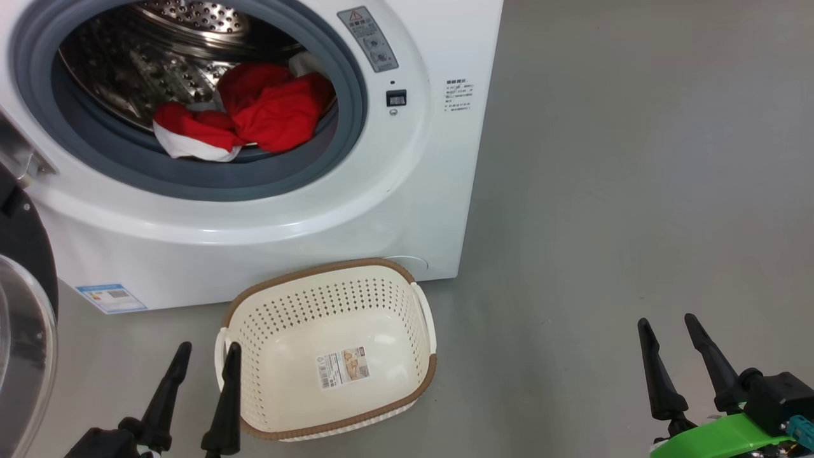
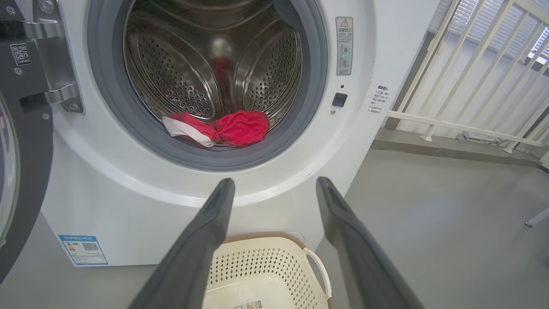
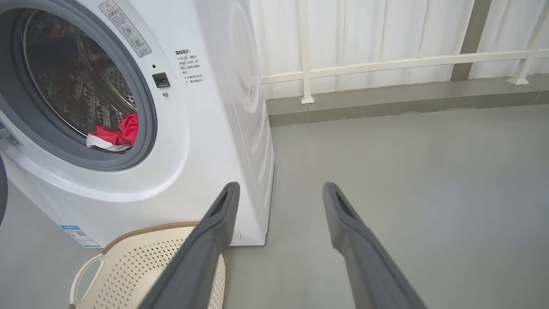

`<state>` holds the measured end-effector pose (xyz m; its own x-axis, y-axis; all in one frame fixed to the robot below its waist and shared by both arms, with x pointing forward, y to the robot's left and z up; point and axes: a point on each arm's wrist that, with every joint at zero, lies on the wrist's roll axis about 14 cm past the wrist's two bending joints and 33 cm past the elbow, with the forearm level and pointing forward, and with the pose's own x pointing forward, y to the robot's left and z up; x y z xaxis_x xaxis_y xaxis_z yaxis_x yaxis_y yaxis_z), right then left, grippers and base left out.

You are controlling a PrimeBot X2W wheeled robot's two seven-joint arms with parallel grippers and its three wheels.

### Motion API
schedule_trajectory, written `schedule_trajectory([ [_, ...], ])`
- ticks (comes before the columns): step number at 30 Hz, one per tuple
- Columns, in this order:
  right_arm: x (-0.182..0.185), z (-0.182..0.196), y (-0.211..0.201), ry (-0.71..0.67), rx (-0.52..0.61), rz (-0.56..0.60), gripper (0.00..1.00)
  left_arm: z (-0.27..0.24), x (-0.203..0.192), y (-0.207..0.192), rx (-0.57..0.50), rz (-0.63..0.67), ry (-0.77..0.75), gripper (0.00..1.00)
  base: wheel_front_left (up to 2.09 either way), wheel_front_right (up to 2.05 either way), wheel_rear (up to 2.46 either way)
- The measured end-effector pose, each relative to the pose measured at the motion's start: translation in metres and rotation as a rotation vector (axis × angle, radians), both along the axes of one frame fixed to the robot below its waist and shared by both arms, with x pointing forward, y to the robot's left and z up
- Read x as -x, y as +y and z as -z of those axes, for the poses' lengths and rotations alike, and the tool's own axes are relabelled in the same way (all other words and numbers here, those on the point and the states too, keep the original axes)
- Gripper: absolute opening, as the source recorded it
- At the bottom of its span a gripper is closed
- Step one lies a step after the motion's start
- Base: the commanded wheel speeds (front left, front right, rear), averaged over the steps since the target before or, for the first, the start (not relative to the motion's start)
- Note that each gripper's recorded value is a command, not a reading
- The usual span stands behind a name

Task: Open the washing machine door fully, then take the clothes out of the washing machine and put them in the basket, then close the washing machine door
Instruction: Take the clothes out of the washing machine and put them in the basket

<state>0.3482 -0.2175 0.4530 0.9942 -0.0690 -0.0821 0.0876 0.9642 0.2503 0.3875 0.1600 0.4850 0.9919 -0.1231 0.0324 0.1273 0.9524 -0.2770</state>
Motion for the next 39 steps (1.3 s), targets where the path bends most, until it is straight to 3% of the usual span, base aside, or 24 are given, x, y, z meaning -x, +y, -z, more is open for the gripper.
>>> schedule_trajectory([
  [14, -0.015, 0.01, 0.005, 0.026, -0.007, -0.009, 1.0, 0.011, -0.046, -0.011, -0.061, 0.031, 0.012, 1.0, 0.0, 0.0, 0.0],
  [21, -0.039, 0.016, 0.006, 0.03, -0.012, -0.006, 1.0, 0.017, -0.108, -0.031, -0.131, 0.077, 0.006, 1.0, 0.0, 0.0, 0.0],
  [39, -0.072, 0.053, -0.006, 0.105, -0.01, 0.03, 1.0, 0.033, -0.247, -0.067, -0.159, 0.121, 0.019, 1.0, 0.0, 0.0, 0.0],
])
